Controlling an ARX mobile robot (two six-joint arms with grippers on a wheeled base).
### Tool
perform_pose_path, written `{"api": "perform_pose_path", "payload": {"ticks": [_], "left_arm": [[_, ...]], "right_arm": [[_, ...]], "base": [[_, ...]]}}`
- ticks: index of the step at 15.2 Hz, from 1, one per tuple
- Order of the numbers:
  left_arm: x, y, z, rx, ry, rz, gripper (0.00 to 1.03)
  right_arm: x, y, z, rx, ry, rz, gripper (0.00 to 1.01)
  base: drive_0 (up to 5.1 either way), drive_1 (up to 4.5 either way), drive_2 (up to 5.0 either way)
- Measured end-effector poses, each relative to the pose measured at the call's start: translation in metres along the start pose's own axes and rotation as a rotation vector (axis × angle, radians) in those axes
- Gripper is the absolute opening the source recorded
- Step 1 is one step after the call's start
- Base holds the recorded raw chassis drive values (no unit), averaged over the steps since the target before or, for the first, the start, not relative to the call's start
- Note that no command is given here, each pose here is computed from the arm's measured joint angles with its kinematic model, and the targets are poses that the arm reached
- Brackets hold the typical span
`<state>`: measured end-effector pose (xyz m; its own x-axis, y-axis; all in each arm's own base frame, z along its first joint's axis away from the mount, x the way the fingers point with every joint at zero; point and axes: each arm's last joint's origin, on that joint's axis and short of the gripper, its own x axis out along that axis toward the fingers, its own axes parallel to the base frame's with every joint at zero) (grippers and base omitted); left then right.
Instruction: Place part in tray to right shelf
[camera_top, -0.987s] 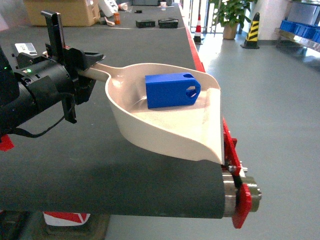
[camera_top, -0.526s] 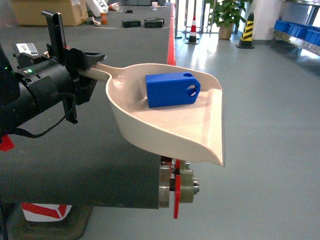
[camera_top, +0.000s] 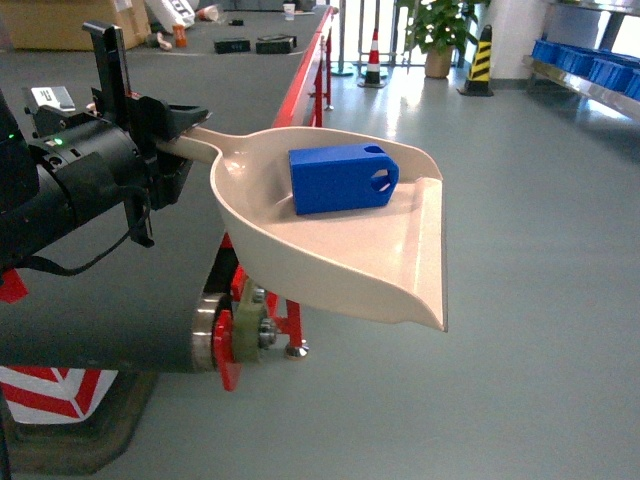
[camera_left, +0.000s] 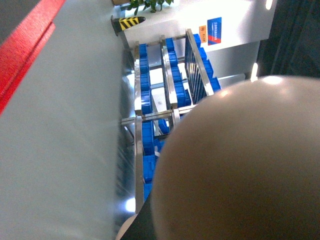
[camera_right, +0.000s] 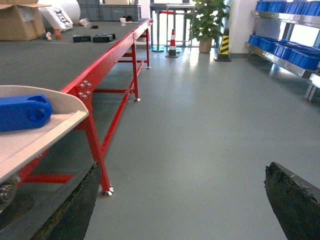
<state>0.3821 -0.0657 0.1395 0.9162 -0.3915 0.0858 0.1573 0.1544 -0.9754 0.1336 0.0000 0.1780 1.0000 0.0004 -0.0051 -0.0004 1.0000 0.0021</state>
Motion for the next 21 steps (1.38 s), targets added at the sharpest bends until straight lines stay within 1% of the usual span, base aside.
{"api": "perform_pose_path", "payload": {"ticks": [6,7,9,13,14,16,17,19,20,21], "left_arm": [[0.0,0.0,-0.0001,0.0,0.0,0.0,0.14],[0.0002,-0.0008,-0.0006,0.001,0.002,-0.006,0.14],[0.0,0.0,0.0,0.0,0.001,0.001,0.14],[0.0002,-0.0008,-0.0008,0.001,0.003,-0.007,0.14],[0.0002,-0.0001,-0.0008,-0.001,0.004,0.001,0.14],[-0.0001,-0.001,0.0006,0.002,-0.005,-0.007,0.14],[-0.0001,0.0001,0.0,-0.001,0.001,0.004,0.14],[0.0006,-0.0013,-0.0022,0.001,0.004,-0.006,0.14],[0.0013,-0.0016,-0.006,-0.001,0.024,-0.007,0.14],[0.0014,-0.0016,-0.0065,-0.001,0.028,-0.007,0.14]], "right_arm": [[-0.0001,0.0,0.0002,0.0,-0.003,0.0,0.98],[0.0,0.0,-0.0001,0.0,0.0,0.0,0.98],[0.0,0.0,-0.0001,0.0,0.0,0.0,0.98],[0.0,0.0,-0.0001,0.0,0.0,0.0,0.98],[0.0,0.0,0.0001,0.0,-0.002,0.0,0.98],[0.0,0.0,-0.0001,0.0,0.0,0.0,0.98],[0.0,0.0,0.0001,0.0,-0.002,0.0,0.98],[0.0,-0.0001,-0.0004,0.0,0.003,-0.003,0.98],[0.0,-0.0001,-0.0003,0.0,0.002,-0.003,0.98],[-0.0001,-0.0001,0.0001,0.0,-0.003,-0.002,0.98]], "base": [[5.0,-2.44,-2.4],[4.9,-2.43,-2.4],[4.9,-2.44,-2.4],[5.1,-2.31,-2.3],[5.0,-2.44,-2.4],[5.0,-2.37,-2.4],[5.1,-2.34,-2.3],[0.0,0.0,0.0],[0.0,0.0,0.0],[0.3,3.71,-3.0]]}}
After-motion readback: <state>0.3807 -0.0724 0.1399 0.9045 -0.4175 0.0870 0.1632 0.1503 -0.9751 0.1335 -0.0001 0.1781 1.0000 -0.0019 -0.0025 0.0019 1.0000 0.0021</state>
